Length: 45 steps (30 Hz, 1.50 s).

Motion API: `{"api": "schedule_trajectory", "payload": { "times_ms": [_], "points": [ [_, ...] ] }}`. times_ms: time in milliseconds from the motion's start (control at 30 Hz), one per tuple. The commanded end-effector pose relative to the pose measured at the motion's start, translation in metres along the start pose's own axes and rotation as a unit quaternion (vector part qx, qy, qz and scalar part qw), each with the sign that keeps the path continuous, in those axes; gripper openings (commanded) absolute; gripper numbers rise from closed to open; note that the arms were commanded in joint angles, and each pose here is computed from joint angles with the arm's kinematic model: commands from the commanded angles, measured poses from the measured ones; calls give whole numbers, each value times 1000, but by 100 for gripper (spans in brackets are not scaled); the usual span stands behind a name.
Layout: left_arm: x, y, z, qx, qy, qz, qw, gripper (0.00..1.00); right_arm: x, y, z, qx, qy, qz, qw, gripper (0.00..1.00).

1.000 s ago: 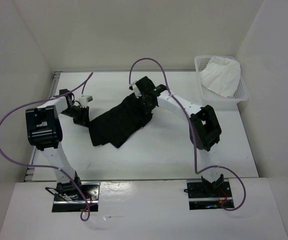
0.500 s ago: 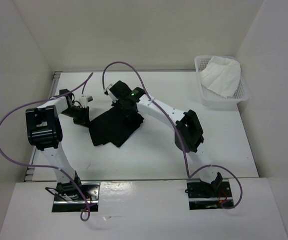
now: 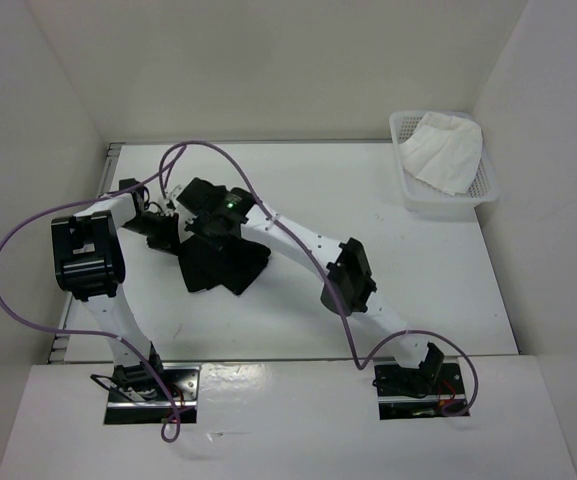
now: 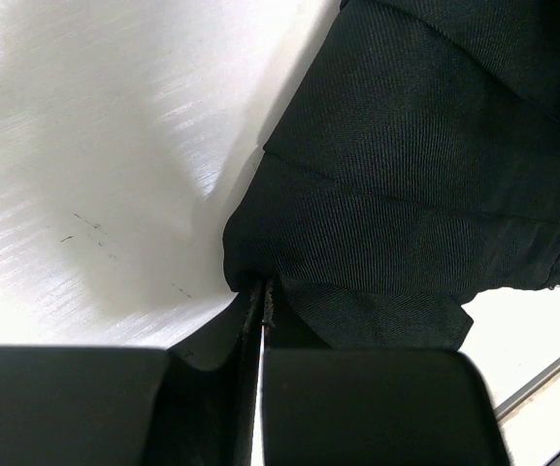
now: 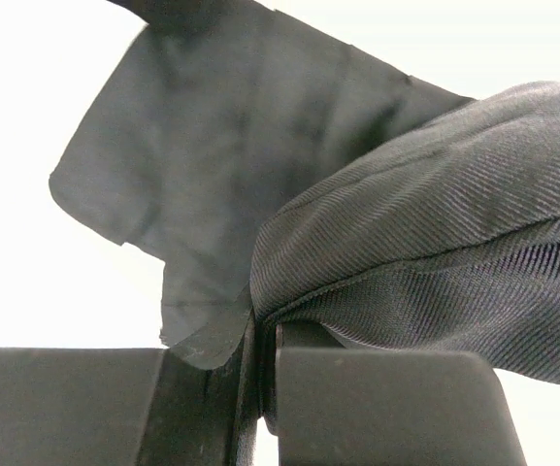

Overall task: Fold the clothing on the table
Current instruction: Fold the skirt

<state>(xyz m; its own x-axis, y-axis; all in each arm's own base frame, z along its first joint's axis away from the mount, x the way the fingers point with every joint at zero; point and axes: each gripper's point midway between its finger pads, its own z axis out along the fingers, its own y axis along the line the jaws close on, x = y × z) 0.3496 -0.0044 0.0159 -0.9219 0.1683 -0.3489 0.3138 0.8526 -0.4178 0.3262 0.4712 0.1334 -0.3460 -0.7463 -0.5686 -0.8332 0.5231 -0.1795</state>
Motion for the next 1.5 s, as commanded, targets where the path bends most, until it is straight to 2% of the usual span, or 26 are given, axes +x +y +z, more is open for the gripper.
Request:
{"api": "schedule_trajectory", "payload": {
  "times_ms": [0, 200, 533, 733, 800, 833, 867, 900, 967, 1000, 1133, 1333, 1433, 1467],
  "points": [
    [15, -4, 6, 8, 21, 0, 1000, 0, -5, 24, -8, -27, 6, -8, 1000, 0],
    [18, -5, 8, 14, 22, 2, 1000, 0, -7, 56, 0, -52, 4, -22, 998, 0],
    [21, -6, 9, 16, 26, -1, 1000, 0, 32, 95, 13, -101, 70, -64, 990, 0],
    [20, -8, 9, 20, 24, -1, 1000, 0, 29, 104, 9, -106, 63, -75, 990, 1],
    [20, -8, 9, 20, 24, -1, 1000, 0, 24, 106, 8, -112, 54, -74, 990, 13],
    [20, -8, 9, 20, 24, -1, 1000, 0, 23, 108, 11, -116, 53, -73, 989, 26],
    [20, -8, 9, 20, 24, -1, 1000, 0, 20, 108, 9, -116, 47, -73, 989, 34],
    [20, -8, 9, 20, 24, -1, 1000, 0, 22, 111, 10, -123, 52, -73, 988, 52],
    [20, -8, 9, 20, 24, -1, 1000, 0, 15, 114, 5, -135, 38, -75, 987, 71],
    [20, -7, 9, 20, 24, 4, 1000, 0, 12, 115, 3, -140, 34, -75, 987, 76],
    [24, -8, 10, 22, 27, 1, 999, 0, -3, 121, -17, -167, 5, -78, 983, 88],
    [18, 3, -4, 3, 7, -9, 1000, 1, -29, 111, -70, -172, -44, -84, 981, 91],
    [3, 23, -37, -44, -24, -12, 999, 18, -39, 83, -103, -152, -65, -70, 984, 92],
    [0, 25, -52, -59, -33, -13, 998, 45, -43, 73, -112, -143, -75, -65, 985, 92]
  ]
}}
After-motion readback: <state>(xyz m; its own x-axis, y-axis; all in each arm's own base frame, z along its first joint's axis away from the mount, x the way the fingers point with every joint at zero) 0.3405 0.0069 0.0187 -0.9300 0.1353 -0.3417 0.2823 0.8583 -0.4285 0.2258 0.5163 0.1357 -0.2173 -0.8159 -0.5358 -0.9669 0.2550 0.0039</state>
